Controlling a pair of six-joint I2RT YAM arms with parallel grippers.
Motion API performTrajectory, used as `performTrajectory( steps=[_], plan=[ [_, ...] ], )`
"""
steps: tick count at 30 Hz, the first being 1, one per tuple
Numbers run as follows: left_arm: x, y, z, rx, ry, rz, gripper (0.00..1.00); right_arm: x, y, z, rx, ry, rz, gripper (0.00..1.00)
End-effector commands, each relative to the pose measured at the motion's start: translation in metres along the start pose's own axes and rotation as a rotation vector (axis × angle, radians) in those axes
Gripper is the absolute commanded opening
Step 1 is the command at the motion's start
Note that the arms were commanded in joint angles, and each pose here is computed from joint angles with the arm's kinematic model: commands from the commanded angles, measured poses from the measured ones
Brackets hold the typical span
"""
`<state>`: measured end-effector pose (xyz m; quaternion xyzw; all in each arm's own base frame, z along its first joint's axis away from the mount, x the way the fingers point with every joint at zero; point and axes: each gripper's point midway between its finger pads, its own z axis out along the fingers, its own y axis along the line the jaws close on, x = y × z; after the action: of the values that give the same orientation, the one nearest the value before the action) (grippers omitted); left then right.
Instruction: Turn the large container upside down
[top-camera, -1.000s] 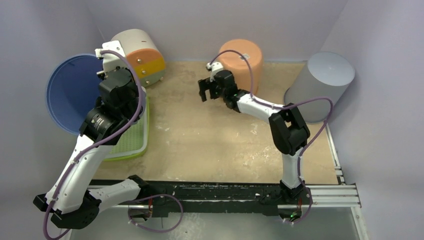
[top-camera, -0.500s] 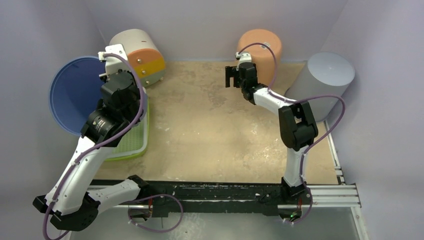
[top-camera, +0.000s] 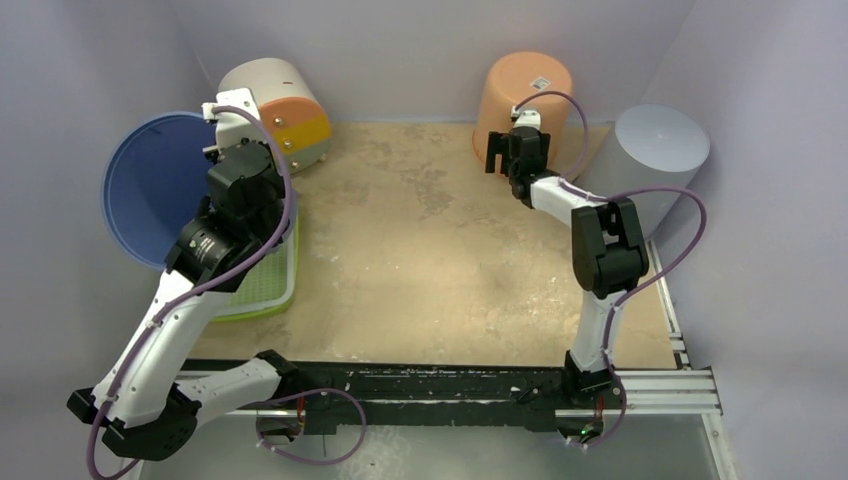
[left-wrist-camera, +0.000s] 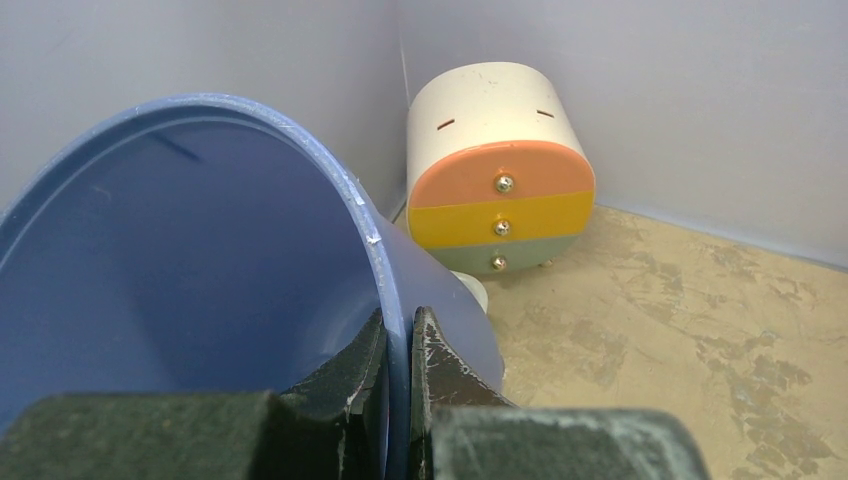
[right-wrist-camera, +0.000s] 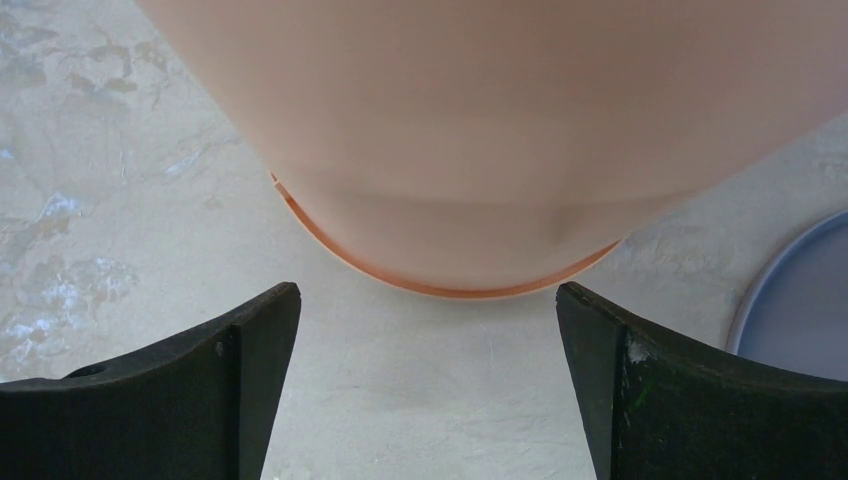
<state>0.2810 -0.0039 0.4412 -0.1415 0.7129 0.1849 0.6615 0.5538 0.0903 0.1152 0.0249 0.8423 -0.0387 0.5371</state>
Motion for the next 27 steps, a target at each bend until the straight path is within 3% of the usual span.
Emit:
performTrajectory(
  steps=[1,8,17,23,27],
  plan=[
    [-0.017,0.001,0.000,0.002,-0.047,-0.064,0.00,-0.038,-0.005,-0.022,0.005,-0.093,0.036,1.00],
    [-0.032,-0.032,0.003,0.127,-0.055,-0.135,0.00,-0.061,0.012,-0.073,-0.136,-0.136,0.082,1.00],
    [-0.054,-0.110,-0.006,0.459,-0.067,-0.295,0.00,-0.096,0.022,-0.157,-0.286,-0.218,0.100,1.00],
    [-0.026,-0.179,-0.016,0.704,0.001,-0.429,0.00,-0.121,0.005,-0.193,-0.256,-0.268,0.146,1.00],
    [-0.004,-0.205,-0.018,0.771,0.034,-0.485,0.00,-0.137,-0.007,-0.211,-0.224,-0.312,0.169,1.00]
  ],
)
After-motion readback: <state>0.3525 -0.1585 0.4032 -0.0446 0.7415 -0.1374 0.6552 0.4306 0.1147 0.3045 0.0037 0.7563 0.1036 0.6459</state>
